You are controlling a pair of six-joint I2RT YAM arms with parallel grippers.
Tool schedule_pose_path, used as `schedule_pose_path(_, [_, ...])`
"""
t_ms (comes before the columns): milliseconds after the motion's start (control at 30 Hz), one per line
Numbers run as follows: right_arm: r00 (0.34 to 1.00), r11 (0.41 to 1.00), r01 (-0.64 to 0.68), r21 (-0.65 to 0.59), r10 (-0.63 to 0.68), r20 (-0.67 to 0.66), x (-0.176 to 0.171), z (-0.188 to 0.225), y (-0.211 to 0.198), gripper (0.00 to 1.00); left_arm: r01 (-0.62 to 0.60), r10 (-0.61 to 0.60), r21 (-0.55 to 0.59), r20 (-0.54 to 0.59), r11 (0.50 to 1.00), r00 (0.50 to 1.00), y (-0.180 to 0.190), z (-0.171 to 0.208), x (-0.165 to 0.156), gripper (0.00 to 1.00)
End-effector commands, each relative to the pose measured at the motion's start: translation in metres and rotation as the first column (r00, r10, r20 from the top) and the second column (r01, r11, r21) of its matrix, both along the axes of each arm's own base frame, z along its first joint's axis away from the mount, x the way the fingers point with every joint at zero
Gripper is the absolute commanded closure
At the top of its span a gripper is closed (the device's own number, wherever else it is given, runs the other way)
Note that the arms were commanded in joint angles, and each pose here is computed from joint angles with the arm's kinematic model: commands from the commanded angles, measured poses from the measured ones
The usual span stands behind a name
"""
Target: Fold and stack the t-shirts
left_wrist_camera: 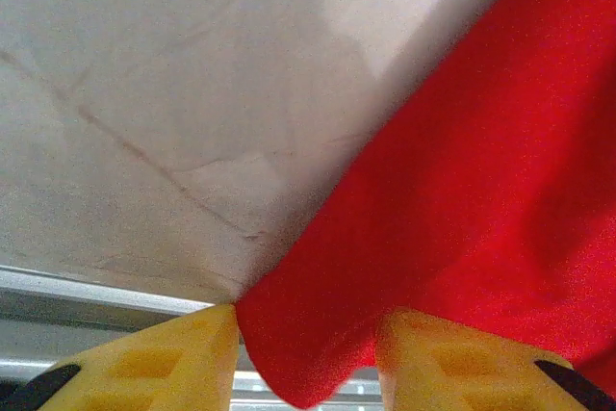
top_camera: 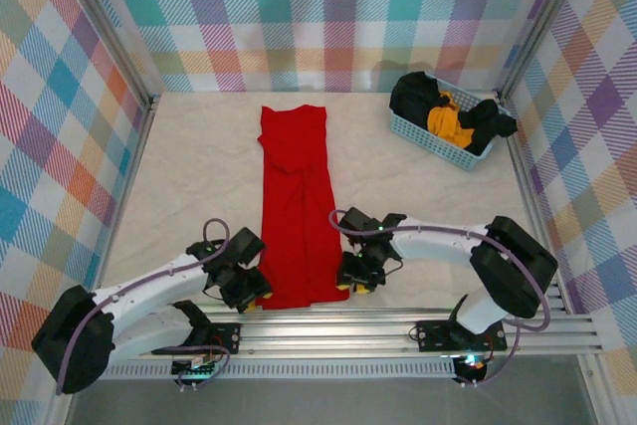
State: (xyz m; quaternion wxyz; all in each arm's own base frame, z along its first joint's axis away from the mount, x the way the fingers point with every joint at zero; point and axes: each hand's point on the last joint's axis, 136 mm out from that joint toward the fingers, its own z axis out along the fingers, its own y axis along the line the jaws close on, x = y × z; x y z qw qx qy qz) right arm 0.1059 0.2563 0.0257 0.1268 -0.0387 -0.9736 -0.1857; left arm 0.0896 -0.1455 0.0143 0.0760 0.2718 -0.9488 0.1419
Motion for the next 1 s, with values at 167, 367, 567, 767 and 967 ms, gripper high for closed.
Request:
schedule_pose_path(167, [0.995,0.993,0.084,0.086,-0.078,-0.067,0.003,0.001,0.027,0.64,-0.059,0.059,0.003,0.053,0.998,0.997,-0.018,-0.006,0.019,0.71])
schedule_pose_path(367, [0.992,0.977,0.123,0.174,-0.121,-0.026,0.02,0.011,0.049,0.95,-0.09,0.096,-0.053,0.131,0.995,0.987,-0.03,0.007,0.038,1.0])
schedule_pose_path(567, [0.972,0.966,0.227,0.124,-0.233,0.034,0.033,0.042,0.032,1.0,-0.156,0.172,-0.078,0.288,0.985,0.942,-0.018,0.059,0.06,1.0])
schedule_pose_path(767, [0.937,0.917,0.329,0.225,-0.347,0.045,0.073,0.078,0.036,1.0,-0.207,0.259,-0.184,0.334,0.961,0.906,-0.022,0.098,0.102,1.0])
schedule_pose_path(967, [0.911,0.893,0.357,0.274,-0.397,0.108,0.148,0.101,0.044,1.0,-0.24,0.3,-0.2,0.363,0.95,0.882,-0.016,0.117,0.169,1.0])
